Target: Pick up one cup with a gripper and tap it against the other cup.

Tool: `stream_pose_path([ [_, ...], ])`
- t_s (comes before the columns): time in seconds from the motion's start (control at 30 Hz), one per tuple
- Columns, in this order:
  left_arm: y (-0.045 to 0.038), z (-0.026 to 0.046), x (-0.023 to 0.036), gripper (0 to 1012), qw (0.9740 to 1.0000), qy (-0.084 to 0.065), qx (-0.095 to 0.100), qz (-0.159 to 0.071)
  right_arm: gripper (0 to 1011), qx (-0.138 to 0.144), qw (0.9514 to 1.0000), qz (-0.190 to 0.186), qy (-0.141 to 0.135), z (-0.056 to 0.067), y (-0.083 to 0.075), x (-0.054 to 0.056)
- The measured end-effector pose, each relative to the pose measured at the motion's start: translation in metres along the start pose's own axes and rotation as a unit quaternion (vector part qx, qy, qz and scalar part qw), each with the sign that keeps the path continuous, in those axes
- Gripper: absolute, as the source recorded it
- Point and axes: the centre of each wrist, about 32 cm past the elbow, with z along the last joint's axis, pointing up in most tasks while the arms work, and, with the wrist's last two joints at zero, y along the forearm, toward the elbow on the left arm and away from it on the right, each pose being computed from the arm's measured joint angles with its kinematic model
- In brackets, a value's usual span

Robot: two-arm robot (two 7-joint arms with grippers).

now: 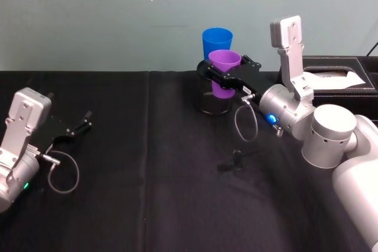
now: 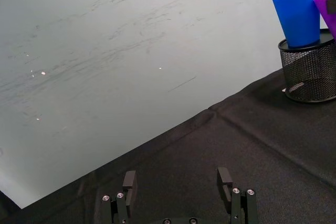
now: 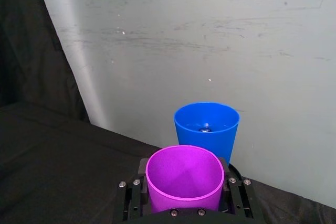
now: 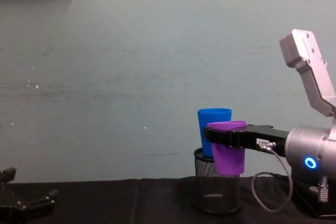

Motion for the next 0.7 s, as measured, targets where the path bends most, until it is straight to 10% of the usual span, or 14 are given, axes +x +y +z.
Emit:
stream_pose_path([
  [0.7, 0.0000, 0.0000, 0.0000, 1000, 1.0000, 0.000, 0.000, 0.000, 746, 0.000, 1.0000, 0.000, 0.000, 0.0000, 0.0000, 0.0000],
])
